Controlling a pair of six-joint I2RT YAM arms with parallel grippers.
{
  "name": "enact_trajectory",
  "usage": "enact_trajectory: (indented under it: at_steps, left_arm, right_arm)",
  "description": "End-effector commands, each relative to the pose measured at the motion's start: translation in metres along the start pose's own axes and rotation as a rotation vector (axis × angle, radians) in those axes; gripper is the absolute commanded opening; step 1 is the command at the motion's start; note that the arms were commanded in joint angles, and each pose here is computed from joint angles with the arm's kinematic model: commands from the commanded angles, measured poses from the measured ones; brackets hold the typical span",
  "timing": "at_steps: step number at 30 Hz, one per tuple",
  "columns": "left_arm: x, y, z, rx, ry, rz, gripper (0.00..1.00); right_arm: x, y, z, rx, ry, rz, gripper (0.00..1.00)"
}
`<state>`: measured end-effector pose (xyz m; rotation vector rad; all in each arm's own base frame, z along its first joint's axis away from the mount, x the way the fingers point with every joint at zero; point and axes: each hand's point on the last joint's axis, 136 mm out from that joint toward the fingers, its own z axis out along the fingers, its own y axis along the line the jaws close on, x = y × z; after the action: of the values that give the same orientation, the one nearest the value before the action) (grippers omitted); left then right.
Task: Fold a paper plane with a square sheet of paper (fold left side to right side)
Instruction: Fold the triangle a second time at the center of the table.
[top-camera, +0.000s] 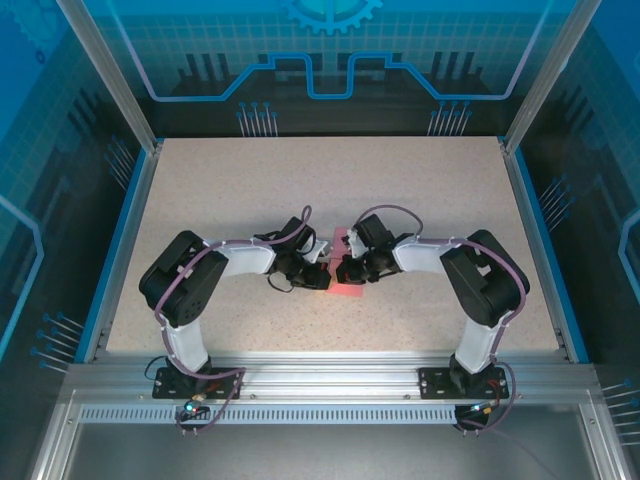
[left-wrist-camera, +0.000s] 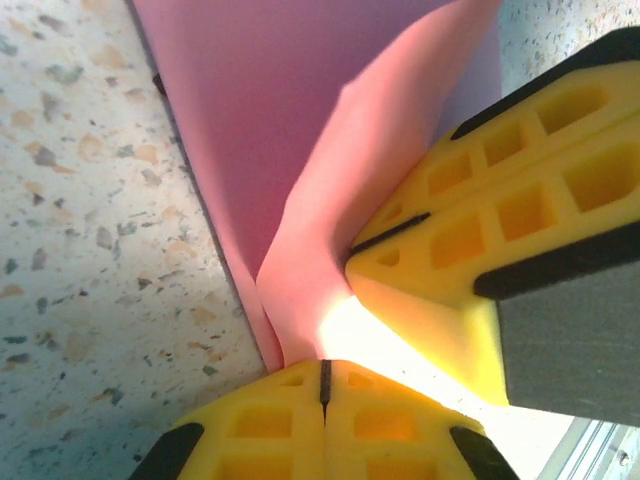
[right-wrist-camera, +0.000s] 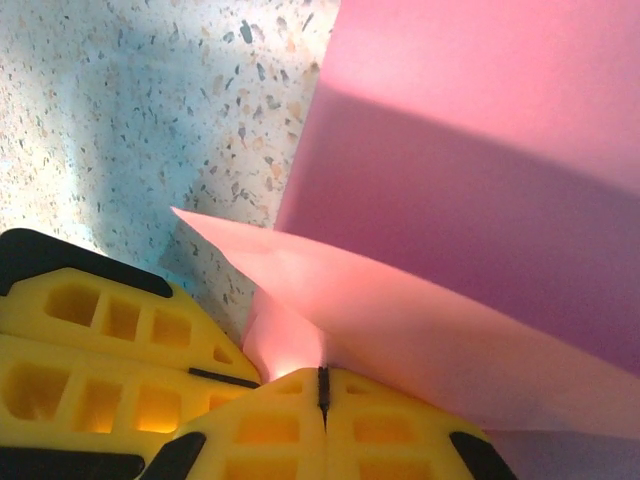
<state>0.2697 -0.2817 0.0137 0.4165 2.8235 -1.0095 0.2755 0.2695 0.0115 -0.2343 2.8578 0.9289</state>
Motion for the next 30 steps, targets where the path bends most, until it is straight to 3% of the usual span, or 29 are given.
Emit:
enact_trajectory:
  at_steps: [1,30]
  left_arm:
    - [0.024,0.030,0.008,-0.111,0.075,-0.049,0.00]
    - [0.026,0.031,0.009,-0.118,0.080,-0.048,0.00]
  right_arm:
    - [-0.002,-0.035,-0.007,0.112,-0.001,0.050,0.00]
    - [-0.023,-0.080,-0.030,0.135,-0.023,0.140,0.00]
